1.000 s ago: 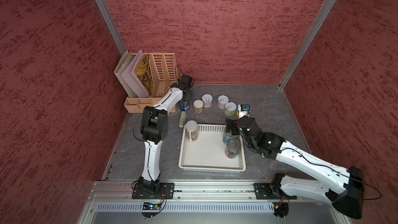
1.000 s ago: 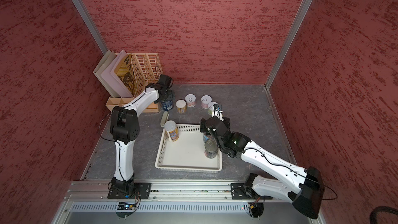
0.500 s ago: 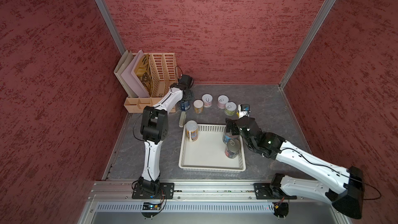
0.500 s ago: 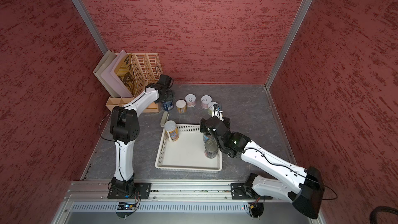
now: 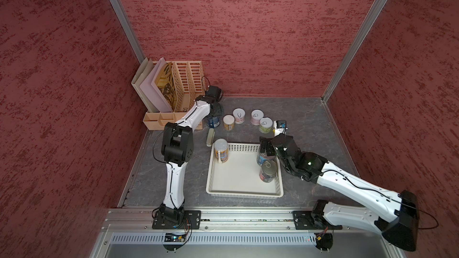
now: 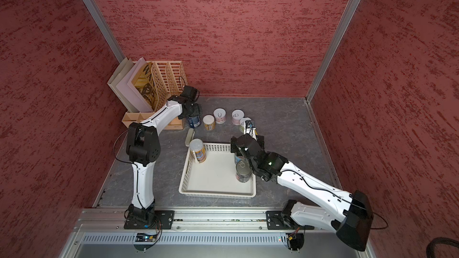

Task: Put the canned food in the basket
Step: Pick up the canned food from the center of the board.

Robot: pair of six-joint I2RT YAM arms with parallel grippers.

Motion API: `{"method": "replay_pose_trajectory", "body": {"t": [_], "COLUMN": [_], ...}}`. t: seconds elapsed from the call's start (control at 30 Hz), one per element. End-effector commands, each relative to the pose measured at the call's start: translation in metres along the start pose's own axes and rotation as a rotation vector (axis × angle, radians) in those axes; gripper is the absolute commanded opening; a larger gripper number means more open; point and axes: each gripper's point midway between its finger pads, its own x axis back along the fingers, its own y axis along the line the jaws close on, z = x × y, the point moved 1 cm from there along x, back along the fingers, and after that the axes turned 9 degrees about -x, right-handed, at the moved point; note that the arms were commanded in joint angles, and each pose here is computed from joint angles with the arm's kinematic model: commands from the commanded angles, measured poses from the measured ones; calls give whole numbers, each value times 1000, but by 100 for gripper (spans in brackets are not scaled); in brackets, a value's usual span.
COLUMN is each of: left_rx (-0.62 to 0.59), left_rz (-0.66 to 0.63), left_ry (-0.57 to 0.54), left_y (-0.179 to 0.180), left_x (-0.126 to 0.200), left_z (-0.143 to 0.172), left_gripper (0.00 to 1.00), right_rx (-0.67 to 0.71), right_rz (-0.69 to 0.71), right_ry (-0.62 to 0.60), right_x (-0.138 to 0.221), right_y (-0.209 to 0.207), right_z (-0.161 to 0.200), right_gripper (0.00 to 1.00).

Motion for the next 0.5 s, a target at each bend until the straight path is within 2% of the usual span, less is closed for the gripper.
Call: {"method": "replay_pose_trajectory", "body": {"t": [0.0, 0.33, 0.47], "left_rx": [45, 56, 51], "left_rz": [61, 30, 18], "left_ry": [-172, -214, -242], "left_y": [-1, 7, 4], "left_x": [66, 100, 124], "left_z": [-46, -50, -48], "left_gripper": [53, 53, 53], "right_rx": [-26, -23, -23], "right_rz": [-17, -17, -24], "right_ry": [-16, -4, -3], "right_x": [2, 0, 1], "right_y": [6, 7, 9], "right_z": [-14, -11, -12], "right_gripper": [98, 98, 98]}}
